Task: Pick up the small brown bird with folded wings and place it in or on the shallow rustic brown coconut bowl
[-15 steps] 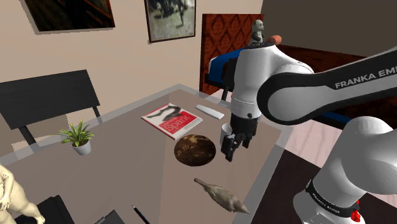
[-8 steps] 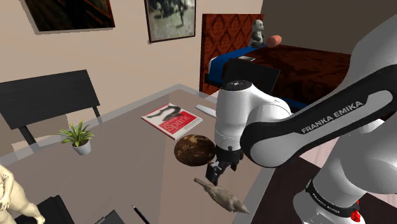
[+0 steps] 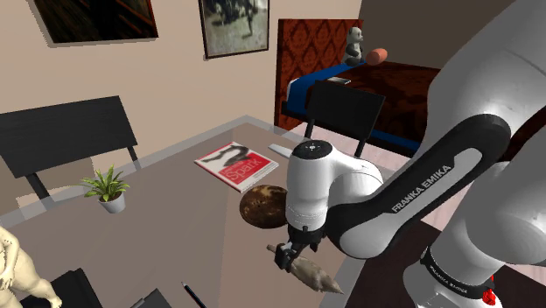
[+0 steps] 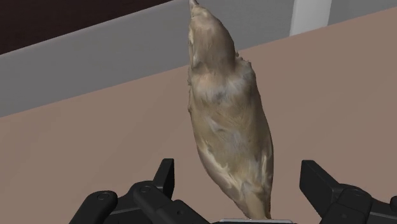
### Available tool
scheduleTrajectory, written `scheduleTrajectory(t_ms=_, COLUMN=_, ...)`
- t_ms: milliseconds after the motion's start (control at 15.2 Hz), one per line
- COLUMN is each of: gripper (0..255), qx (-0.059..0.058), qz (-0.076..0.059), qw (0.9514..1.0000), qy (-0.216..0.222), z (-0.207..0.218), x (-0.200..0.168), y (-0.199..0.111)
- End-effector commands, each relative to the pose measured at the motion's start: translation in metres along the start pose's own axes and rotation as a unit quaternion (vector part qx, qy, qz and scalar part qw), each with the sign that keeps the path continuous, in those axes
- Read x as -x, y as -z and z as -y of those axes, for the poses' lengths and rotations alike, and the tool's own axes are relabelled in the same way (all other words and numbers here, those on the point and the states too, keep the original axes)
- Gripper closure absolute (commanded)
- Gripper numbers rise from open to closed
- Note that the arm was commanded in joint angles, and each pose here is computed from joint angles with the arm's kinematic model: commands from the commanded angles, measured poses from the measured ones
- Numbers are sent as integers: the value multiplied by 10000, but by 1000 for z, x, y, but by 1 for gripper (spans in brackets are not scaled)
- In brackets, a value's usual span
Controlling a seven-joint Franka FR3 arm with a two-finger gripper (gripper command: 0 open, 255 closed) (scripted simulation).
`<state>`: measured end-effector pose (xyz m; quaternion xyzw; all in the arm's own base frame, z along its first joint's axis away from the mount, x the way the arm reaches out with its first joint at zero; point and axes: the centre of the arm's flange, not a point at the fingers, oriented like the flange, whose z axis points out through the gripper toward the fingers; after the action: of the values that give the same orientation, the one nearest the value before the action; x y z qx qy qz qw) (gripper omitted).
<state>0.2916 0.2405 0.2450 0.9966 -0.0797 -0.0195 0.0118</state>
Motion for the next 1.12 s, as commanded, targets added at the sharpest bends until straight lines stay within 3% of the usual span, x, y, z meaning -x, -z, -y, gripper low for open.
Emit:
scheduleTrajectory(t_ms=0, gripper=0, qx=-7, qz=-2, qw=10000, qy=2, z=2, x=0, y=-10)
scheduleTrajectory(t_ms=594, gripper=0, qx=-7, qz=-2, qw=10000, qy=1, z=2, x=0, y=-19)
scheduleTrajectory(t_ms=660, gripper=255, qx=-7, qz=-2, qw=10000, qy=1, z=2, x=0, y=-19)
scheduleTrajectory(t_ms=1056, gripper=255, qx=-7, qz=-2, qw=10000, qy=1, z=2, x=0, y=-19)
